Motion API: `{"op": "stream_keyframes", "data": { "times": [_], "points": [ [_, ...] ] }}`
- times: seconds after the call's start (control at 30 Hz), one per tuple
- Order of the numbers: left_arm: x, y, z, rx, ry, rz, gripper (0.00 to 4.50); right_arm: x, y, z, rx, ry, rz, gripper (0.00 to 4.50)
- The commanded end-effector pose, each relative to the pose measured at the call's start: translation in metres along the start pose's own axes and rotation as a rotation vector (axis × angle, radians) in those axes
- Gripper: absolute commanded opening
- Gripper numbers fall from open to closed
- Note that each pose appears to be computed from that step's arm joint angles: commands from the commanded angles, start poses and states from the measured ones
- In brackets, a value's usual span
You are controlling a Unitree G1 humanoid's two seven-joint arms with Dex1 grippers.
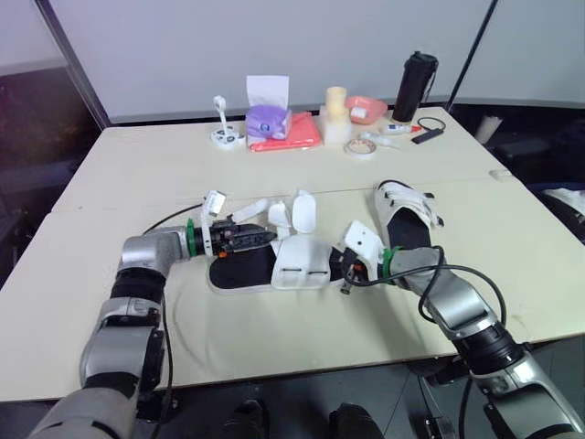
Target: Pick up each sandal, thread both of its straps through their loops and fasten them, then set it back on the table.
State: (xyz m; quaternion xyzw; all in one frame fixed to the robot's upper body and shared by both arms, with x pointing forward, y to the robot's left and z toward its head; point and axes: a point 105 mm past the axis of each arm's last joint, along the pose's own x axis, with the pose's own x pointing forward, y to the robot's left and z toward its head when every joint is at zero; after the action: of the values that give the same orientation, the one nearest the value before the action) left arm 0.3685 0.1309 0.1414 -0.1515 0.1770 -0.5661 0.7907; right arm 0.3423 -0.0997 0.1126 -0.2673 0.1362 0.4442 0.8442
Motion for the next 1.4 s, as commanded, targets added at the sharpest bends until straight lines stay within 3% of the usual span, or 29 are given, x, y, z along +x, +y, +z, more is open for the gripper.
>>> {"op": "stream_keyframes", "data": {
  "times": [0.03, 0.47, 0.6, 1.07, 1.2, 1.4],
  "points": [
    [-0.009, 0.003, 0.008, 0.039, -0.017, 0.031, 4.50, 0.006, 0.012, -0.007, 0.007, 0.030, 0.055, 0.01],
    [0.033, 0.015, 0.022, -0.287, -0.197, 0.069, 4.50, 0.008, 0.012, -0.006, 0.004, 0.030, 0.047, 0.01],
    [0.046, 0.017, 0.020, -0.338, -0.208, 0.091, 4.50, 0.007, 0.013, -0.006, 0.007, 0.031, 0.043, 0.01],
    [0.059, 0.029, 0.036, -0.496, -0.403, 0.138, 4.50, 0.007, 0.014, -0.005, 0.015, 0.030, 0.036, 0.01],
    [0.063, 0.027, 0.039, -0.511, -0.422, 0.121, 2.68, 0.008, 0.014, -0.004, 0.015, 0.031, 0.034, 0.00],
    [0.065, 0.022, 0.042, -0.531, -0.434, 0.086, 2.68, 0.007, 0.013, -0.005, 0.017, 0.033, 0.030, 0.00]
  ]
}}
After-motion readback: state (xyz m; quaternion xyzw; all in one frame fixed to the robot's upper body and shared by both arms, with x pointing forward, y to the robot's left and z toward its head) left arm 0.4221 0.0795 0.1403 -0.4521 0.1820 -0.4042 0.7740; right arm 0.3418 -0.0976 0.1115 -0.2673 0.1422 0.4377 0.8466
